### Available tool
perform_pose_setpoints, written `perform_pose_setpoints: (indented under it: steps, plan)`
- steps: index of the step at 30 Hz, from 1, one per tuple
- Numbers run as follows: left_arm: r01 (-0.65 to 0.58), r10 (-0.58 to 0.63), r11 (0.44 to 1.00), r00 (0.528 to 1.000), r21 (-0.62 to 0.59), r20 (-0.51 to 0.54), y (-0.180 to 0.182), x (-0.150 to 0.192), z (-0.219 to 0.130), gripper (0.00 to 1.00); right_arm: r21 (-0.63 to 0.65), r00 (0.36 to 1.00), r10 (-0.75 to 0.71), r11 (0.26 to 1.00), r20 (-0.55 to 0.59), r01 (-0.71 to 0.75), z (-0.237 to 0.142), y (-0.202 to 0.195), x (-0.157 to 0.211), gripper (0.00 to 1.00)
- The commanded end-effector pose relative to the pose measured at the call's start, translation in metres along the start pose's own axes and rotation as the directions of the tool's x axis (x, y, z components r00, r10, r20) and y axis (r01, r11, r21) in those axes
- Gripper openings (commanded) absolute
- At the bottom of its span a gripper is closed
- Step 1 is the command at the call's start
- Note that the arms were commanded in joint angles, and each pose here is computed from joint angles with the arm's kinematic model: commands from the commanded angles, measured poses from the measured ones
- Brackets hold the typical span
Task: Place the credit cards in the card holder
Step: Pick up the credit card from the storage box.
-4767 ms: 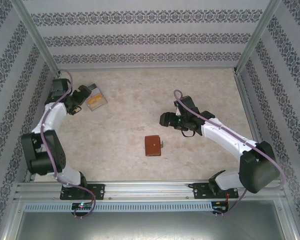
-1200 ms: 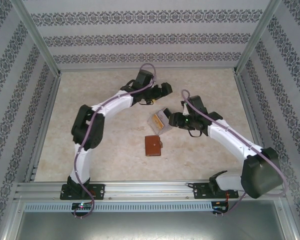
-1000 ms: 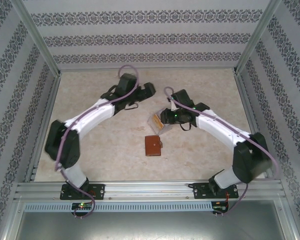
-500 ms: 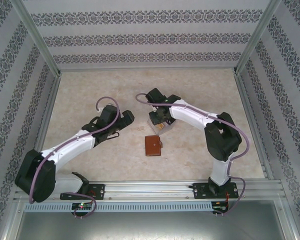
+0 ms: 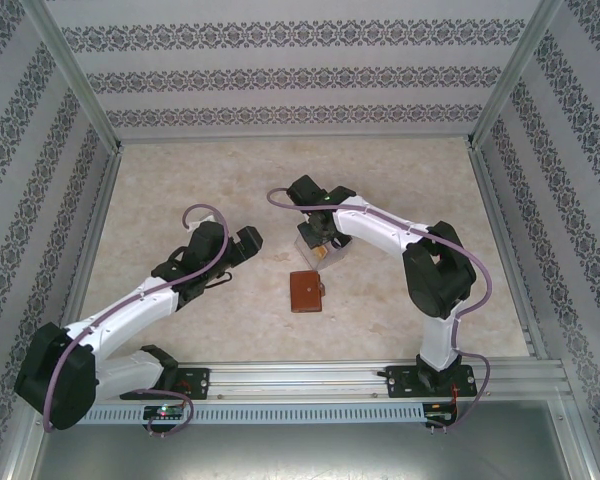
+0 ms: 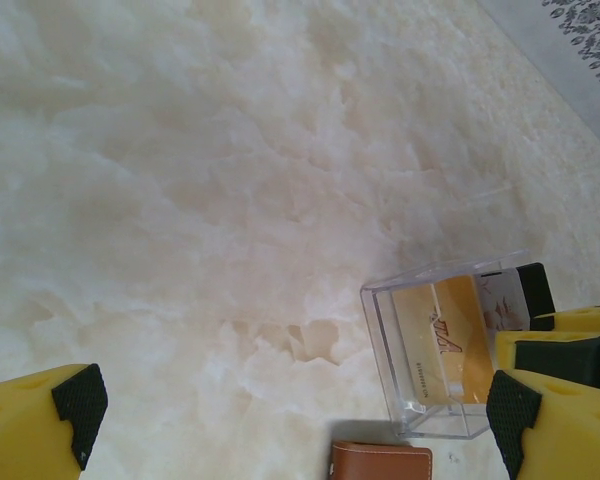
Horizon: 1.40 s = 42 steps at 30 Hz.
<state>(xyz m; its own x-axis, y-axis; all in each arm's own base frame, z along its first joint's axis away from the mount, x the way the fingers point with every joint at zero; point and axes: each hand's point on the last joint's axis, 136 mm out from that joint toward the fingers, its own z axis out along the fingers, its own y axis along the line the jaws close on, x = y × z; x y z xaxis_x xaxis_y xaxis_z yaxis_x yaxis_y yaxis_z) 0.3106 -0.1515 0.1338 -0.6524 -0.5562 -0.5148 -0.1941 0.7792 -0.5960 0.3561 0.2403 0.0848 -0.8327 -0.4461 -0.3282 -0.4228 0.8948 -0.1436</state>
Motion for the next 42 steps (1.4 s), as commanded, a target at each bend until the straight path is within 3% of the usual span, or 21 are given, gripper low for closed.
perform_pose_setpoints:
  steps: [1,14,29,42]
  plan:
    - [-0.042,0.041,0.998,0.999,0.039,0.027,-0.012,-0.006,-0.002,0.99,0.026,0.999,-0.034,0.999,-0.014,0.034,-0.001,0.000,0.001,0.41]
    - [-0.044,0.046,0.996,0.998,0.074,-0.034,-0.018,0.006,0.006,0.99,0.043,0.998,-0.059,0.997,-0.010,0.059,-0.001,-0.002,-0.003,0.40]
    - [-0.017,0.019,0.998,0.999,0.052,-0.033,-0.013,0.006,0.006,0.99,0.045,0.995,-0.100,0.994,-0.017,0.100,0.003,0.012,-0.002,0.40]
    - [0.012,-0.011,0.999,0.999,0.037,-0.031,-0.007,0.007,0.005,0.99,0.162,0.980,-0.185,0.967,-0.076,0.195,0.023,0.007,0.009,0.39]
